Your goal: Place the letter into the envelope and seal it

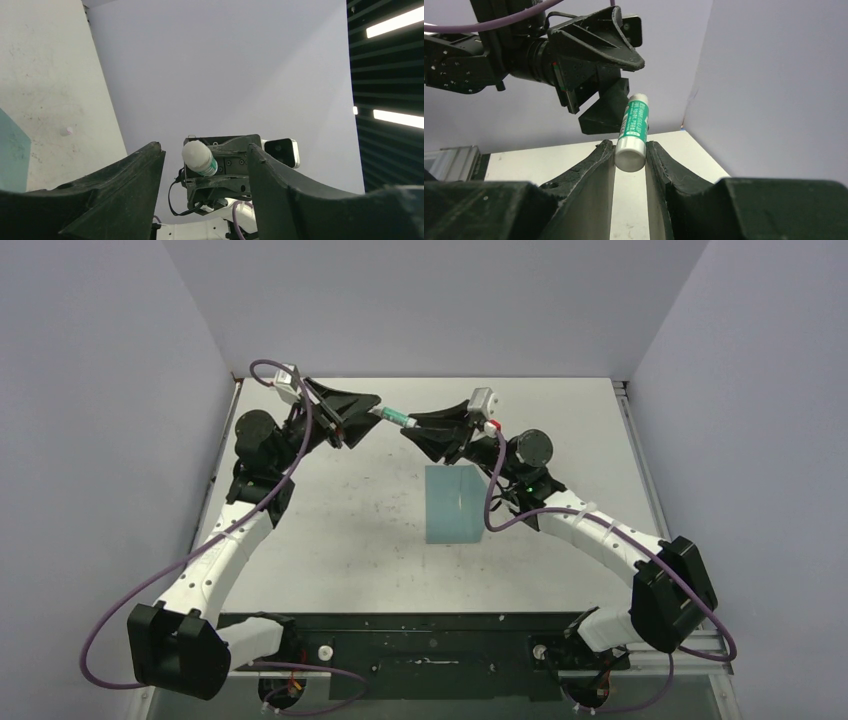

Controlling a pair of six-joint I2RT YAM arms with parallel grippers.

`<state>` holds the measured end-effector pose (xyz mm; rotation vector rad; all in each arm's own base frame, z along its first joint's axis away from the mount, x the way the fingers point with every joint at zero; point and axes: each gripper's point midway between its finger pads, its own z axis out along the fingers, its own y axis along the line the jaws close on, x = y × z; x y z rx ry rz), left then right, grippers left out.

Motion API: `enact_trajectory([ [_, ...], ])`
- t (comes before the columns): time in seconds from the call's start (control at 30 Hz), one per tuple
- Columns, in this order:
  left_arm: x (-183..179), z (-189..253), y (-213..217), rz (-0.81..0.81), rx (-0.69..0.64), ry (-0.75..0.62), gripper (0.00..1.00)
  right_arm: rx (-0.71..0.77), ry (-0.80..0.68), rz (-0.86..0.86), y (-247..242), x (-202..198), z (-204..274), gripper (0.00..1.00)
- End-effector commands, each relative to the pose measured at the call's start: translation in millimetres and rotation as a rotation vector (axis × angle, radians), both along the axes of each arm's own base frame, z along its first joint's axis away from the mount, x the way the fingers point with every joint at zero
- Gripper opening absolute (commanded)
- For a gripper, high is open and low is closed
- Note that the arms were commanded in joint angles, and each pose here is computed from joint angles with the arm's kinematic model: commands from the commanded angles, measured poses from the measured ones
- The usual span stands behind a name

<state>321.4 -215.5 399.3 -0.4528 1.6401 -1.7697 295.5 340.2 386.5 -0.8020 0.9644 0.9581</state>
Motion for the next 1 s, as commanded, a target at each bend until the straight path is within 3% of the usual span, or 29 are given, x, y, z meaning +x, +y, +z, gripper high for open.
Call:
enact_trajectory([
  [0.0,-5.2,15.0,1.8,-0.014,-0.032,-0.046,0.55,0.014,-0.084,0.072,0.3,-15.1,27.6,0.05],
  [0.3,-4.5,-3.4,-0.6,-0.014,0.011,0.038,0.45,0.013,-0.072,0.096,7.8,-10.3,23.0,0.05],
  [0.6,-4.0,-17.1,-3.3,-0.014,0.01,0.101,0.05,0.0,-0.036,0.11,13.5,-4.9,13.9,0.07],
  [0.67,-4.8,-22.4,-4.7,-0.015,-0.004,0.123,0.0,0.005,-0.012,0.115,15.5,-2.8,11.7,0.21],
  [0.77,-7.3,-19.2,-7.9,-0.028,-0.037,0.124,0.0,0.055,0.008,0.131,16.6,-3.5,13.3,0.58],
  [0.8,-7.4,-18.2,-9.0,-0.031,-0.048,0.127,0.0,0.081,0.008,0.138,16.9,-4.9,15.2,0.66],
  [0.87,-8.2,-14.1,-11.0,-0.042,-0.083,0.127,0.0,0.134,0.001,0.157,19.2,-8.7,19.6,0.73],
  [0.97,-9.2,-10.1,-13.3,-0.058,-0.141,0.139,0.0,0.201,-0.028,0.165,23.1,-14.1,26.2,0.74],
])
